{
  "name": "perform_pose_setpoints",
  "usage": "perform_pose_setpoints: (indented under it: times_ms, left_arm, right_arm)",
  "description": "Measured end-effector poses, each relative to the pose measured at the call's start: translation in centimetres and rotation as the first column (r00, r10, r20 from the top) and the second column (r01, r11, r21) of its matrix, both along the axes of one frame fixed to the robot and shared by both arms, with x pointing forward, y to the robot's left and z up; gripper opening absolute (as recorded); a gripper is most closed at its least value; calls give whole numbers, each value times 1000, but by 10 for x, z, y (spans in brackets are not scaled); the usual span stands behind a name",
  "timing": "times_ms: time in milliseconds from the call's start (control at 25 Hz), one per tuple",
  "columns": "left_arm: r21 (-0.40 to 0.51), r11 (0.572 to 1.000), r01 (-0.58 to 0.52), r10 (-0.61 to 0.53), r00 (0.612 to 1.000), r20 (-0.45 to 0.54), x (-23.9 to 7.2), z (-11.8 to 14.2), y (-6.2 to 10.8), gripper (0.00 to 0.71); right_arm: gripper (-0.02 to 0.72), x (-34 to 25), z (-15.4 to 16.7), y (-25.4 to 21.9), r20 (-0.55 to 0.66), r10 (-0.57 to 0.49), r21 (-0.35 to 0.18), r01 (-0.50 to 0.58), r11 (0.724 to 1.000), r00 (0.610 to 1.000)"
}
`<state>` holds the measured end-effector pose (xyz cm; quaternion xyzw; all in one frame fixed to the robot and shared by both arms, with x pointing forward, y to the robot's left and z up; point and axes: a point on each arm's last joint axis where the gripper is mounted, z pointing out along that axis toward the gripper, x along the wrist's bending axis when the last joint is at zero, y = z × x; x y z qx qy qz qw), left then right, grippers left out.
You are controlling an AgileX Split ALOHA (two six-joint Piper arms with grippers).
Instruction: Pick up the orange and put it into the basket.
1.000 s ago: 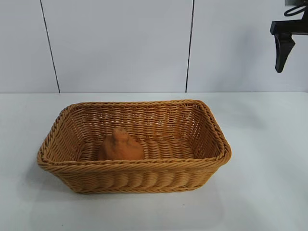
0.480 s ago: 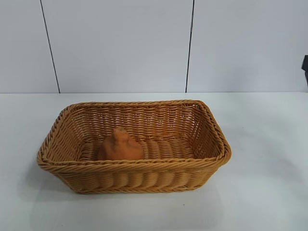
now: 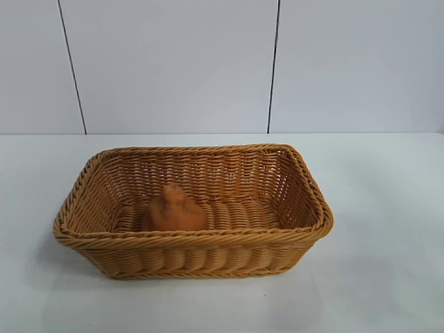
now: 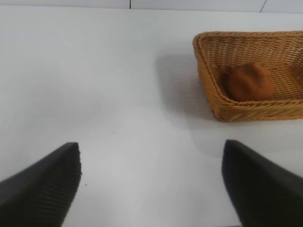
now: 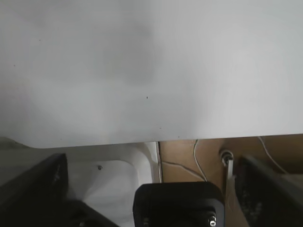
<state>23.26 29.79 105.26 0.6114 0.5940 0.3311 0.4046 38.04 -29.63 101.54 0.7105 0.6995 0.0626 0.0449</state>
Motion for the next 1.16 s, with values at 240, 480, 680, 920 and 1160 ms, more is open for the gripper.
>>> perform_pose_setpoints:
  times_ms: [240, 480, 680, 920, 1160]
  left_arm:
    - [0, 1000, 0, 0, 1000, 0, 0, 0, 0, 582]
    - [0, 1000, 0, 0, 1000, 0, 0, 0, 0, 582]
    - [0, 1000, 0, 0, 1000, 0, 0, 0, 0, 582]
    - [-2, 1000, 1, -1, 1000, 2, 0, 0, 0, 582]
    - [-2, 1000, 1, -1, 1000, 3, 0, 0, 0, 582]
  right_arm:
    - [661, -47, 11, 0, 327, 28, -14, -25, 1000, 945]
    - [661, -89, 29, 0, 576, 32, -23, -23, 999, 817]
    - [661, -117, 36, 0, 721, 33, -27, -19, 999, 693]
    - [661, -143, 38, 0, 825, 32, -30, -14, 999, 565]
    - [661, -145, 37, 0, 830, 37, -29, -22, 999, 557]
